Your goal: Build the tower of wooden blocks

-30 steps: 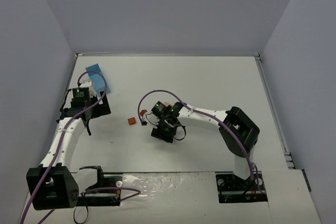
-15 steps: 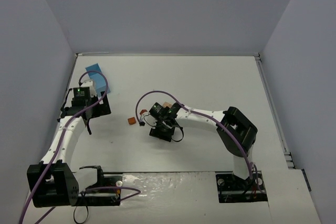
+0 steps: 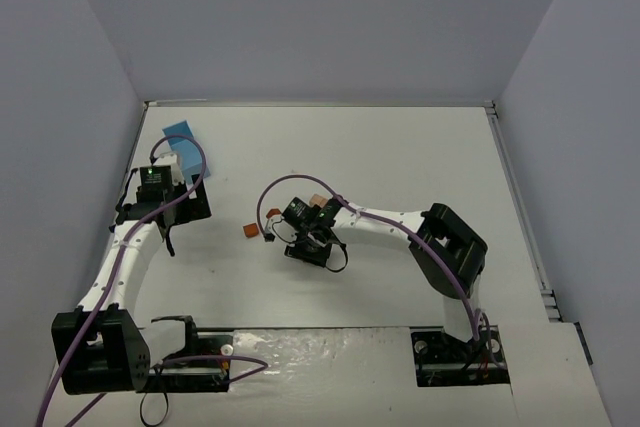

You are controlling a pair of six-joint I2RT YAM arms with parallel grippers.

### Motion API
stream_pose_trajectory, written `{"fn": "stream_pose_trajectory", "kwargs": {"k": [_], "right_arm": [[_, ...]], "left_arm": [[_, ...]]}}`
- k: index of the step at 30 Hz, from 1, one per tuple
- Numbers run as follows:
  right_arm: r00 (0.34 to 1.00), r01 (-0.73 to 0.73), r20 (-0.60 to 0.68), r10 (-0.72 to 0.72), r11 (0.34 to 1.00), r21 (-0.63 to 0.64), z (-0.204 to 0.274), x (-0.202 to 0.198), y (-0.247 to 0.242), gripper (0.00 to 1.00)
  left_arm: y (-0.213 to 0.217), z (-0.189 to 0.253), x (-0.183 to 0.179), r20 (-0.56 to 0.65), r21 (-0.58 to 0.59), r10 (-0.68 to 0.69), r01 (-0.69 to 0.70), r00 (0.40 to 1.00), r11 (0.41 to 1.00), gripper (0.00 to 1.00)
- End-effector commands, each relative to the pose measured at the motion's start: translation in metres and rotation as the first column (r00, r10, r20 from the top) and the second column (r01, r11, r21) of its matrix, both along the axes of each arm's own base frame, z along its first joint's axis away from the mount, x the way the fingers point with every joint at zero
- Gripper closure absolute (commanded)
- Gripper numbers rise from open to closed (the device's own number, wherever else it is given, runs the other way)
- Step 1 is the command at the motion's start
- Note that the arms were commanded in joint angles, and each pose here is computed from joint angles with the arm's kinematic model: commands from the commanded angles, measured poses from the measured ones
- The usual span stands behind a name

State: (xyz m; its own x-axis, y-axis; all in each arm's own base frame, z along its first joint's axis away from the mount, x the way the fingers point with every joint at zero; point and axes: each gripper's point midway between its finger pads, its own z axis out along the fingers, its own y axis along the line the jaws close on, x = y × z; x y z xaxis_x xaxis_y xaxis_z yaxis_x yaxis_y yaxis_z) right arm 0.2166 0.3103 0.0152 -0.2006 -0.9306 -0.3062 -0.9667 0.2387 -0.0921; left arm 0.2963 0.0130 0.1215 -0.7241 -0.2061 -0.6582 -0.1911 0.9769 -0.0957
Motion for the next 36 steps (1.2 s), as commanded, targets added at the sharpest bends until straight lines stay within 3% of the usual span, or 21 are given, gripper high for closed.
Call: {"fn": "stream_pose_trajectory", "kwargs": {"k": [1, 5, 11, 17, 23, 36], "right_arm": [[0.999, 0.020, 0.050, -0.020, 1.000, 0.018, 0.016, 0.003, -0.001, 0.90], [0.995, 0.051, 0.086, -0.057, 0.996, 0.068, 0.039, 0.008, -0.001, 1.00], [0.982, 0.139, 0.097, -0.161, 0.970, 0.201, 0.100, 0.019, -0.004, 1.00], [0.947, 0.291, 0.078, -0.311, 0.935, 0.200, 0.131, 0.042, -0.036, 1.00], [0.903, 0.412, 0.081, -0.422, 0.903, 0.119, 0.139, 0.068, -0.061, 1.00], [0.842, 0.512, 0.119, -0.527, 0.849, 0.131, 0.142, 0.119, -0.057, 1.00]], "left_arm": [[0.007, 0.017, 0.015, 0.067, 0.032, 0.003, -0.005, 0.998, 0.999, 0.10], [0.007, 0.017, 0.015, 0.067, 0.034, 0.003, -0.006, 0.998, 0.999, 0.10], [0.004, 0.020, 0.018, 0.084, 0.026, -0.010, 0.008, 0.996, 1.000, 0.10], [0.001, 0.021, 0.018, 0.092, 0.021, -0.033, 0.031, 0.995, 0.999, 0.10], [-0.001, 0.017, 0.019, 0.086, 0.011, -0.042, 0.041, 0.995, 0.999, 0.10], [-0.004, 0.022, 0.019, 0.102, -0.006, -0.039, 0.040, 0.994, 0.999, 0.10]]}}
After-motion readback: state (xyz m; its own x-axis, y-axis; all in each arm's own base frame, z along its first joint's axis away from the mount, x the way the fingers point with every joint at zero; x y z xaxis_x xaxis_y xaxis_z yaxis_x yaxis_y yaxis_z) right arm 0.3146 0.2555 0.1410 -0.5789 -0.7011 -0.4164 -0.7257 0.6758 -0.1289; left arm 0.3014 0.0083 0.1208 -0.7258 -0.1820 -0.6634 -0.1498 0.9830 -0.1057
